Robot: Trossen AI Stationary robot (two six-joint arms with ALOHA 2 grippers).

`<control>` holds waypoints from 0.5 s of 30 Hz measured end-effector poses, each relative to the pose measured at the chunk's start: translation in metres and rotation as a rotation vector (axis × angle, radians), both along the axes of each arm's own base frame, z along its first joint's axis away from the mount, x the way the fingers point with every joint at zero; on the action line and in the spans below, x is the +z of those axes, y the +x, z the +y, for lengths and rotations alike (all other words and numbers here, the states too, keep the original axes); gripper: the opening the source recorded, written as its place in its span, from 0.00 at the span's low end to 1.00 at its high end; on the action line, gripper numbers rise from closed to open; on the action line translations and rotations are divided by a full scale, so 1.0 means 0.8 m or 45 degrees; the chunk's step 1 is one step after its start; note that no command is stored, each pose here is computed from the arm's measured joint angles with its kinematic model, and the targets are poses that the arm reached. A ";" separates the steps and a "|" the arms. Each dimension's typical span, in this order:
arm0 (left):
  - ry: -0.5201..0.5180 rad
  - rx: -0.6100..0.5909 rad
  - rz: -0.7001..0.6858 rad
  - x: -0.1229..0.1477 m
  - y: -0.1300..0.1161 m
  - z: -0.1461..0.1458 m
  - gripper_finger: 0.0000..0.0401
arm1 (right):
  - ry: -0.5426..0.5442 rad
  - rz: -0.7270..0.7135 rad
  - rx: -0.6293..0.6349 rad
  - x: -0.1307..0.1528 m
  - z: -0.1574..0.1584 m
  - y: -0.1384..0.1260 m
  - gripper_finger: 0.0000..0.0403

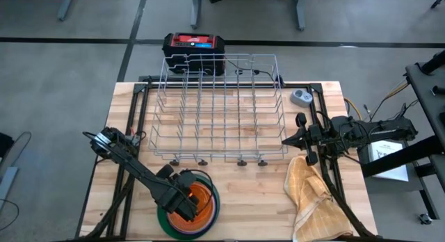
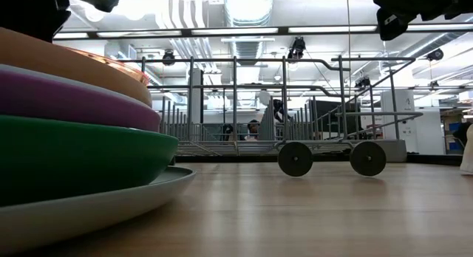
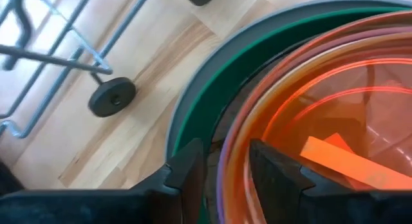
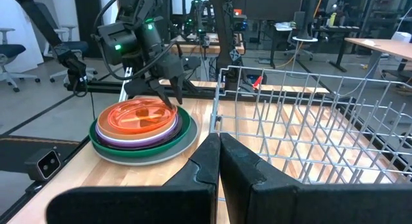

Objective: Sort dishes
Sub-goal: Put the transparent orange plate into the dish rack

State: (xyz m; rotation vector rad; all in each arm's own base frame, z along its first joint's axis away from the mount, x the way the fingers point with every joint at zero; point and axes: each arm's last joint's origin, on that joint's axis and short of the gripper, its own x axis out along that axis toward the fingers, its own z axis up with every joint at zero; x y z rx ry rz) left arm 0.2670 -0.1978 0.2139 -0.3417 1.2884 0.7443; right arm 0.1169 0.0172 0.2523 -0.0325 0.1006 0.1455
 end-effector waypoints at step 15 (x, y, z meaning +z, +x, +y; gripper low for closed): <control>0.004 -0.014 0.023 -0.014 -0.004 0.002 0.28 | -0.001 0.001 0.000 0.000 0.000 0.000 0.01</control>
